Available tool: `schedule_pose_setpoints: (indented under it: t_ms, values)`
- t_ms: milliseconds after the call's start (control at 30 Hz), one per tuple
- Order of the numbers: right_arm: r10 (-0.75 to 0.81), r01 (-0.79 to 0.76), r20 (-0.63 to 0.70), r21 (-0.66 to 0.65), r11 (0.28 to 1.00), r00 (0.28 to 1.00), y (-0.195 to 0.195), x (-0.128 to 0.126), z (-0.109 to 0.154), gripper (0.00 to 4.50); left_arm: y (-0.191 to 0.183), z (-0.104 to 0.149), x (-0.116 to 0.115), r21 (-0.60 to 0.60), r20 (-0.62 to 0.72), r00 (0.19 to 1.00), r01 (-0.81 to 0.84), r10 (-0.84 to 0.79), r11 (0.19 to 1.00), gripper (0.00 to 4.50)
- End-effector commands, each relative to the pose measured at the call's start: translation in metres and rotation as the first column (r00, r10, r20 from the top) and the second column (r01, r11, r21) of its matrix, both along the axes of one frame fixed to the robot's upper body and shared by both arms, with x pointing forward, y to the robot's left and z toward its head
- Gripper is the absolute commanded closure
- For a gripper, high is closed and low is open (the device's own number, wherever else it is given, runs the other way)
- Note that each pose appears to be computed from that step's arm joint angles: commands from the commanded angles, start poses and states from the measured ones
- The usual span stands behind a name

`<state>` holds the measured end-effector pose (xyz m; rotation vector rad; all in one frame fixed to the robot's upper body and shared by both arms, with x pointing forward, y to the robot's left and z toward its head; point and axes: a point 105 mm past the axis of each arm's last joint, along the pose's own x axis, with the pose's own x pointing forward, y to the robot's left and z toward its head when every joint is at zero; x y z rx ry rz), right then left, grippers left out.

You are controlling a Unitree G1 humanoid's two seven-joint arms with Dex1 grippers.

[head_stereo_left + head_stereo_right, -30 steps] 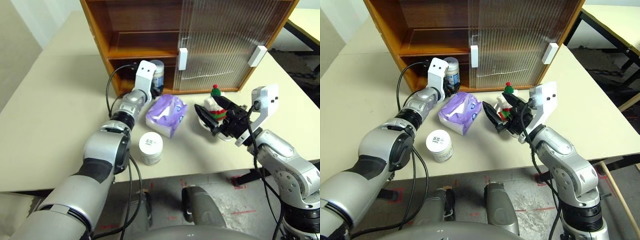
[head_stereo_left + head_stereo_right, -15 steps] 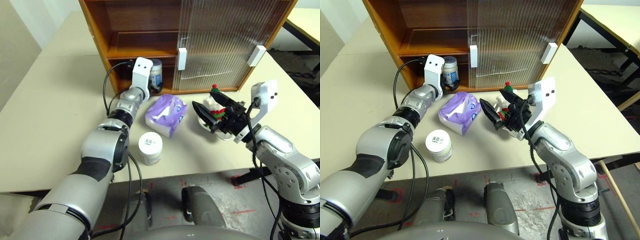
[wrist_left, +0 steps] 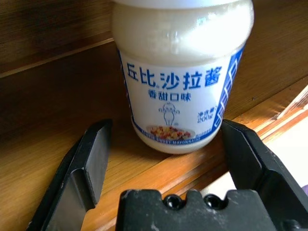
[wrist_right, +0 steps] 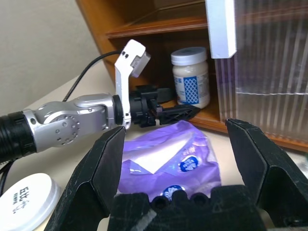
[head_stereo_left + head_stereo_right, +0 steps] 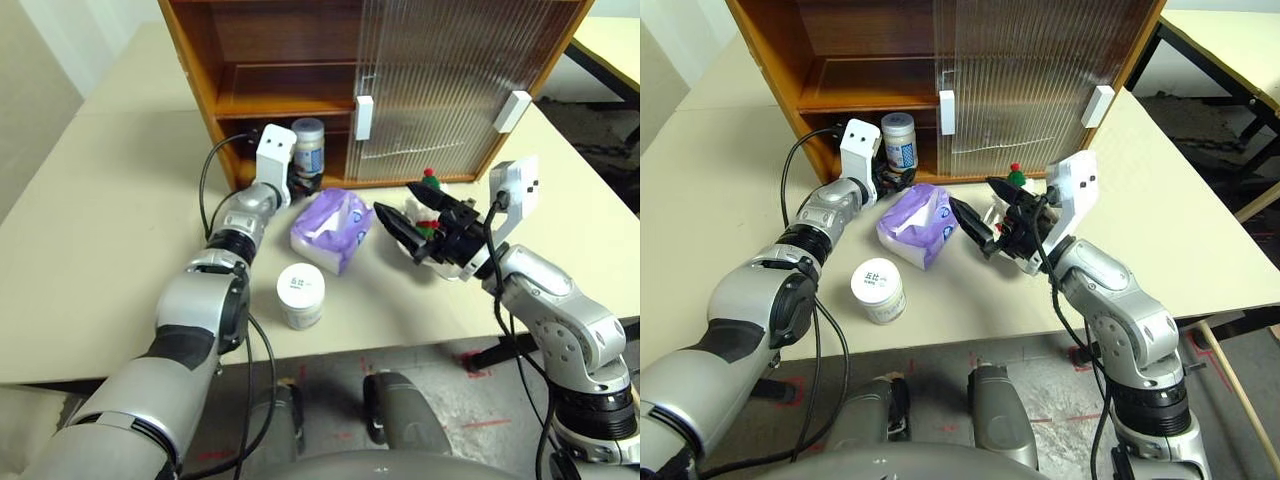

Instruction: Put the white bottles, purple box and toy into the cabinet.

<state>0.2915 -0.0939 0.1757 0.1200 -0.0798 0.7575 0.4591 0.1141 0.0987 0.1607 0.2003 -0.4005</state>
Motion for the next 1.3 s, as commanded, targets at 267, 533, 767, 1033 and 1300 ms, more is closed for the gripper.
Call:
schedule_pose_setpoints:
  t_ms: [267, 533, 767, 1033, 1300]
  values:
    - [0.028, -0.028, 0.020, 0.004, 1.000, 0.999, 0.004, 0.003, 0.001, 0.00, 0.005, -0.006, -0.005, -0.047, -0.019, 1.000, 0.014, -0.014, 0.999, 0.02]
    - [0.033, -0.033, 0.018, 0.005, 0.999, 0.999, 0.005, 0.002, -0.001, 0.00, 0.009, 0.007, -0.003, -0.094, 0.007, 1.000, 0.016, -0.016, 0.995, 2.15]
    - [0.035, -0.035, 0.024, 0.000, 0.999, 0.999, 0.004, 0.003, 0.000, 0.00, 0.012, 0.005, -0.005, -0.071, -0.003, 1.000, 0.015, -0.015, 0.997, 4.48]
    - [0.049, -0.049, 0.025, 0.004, 0.999, 0.998, 0.007, 0.004, -0.001, 0.00, 0.022, 0.014, -0.001, -0.077, 0.059, 0.996, -0.056, 0.061, 0.995, 4.48]
    - [0.055, -0.055, 0.029, 0.004, 0.998, 0.998, 0.009, 0.003, 0.000, 0.00, 0.001, 0.027, 0.007, -0.074, 0.102, 0.993, -0.059, 0.066, 0.996, 4.48]
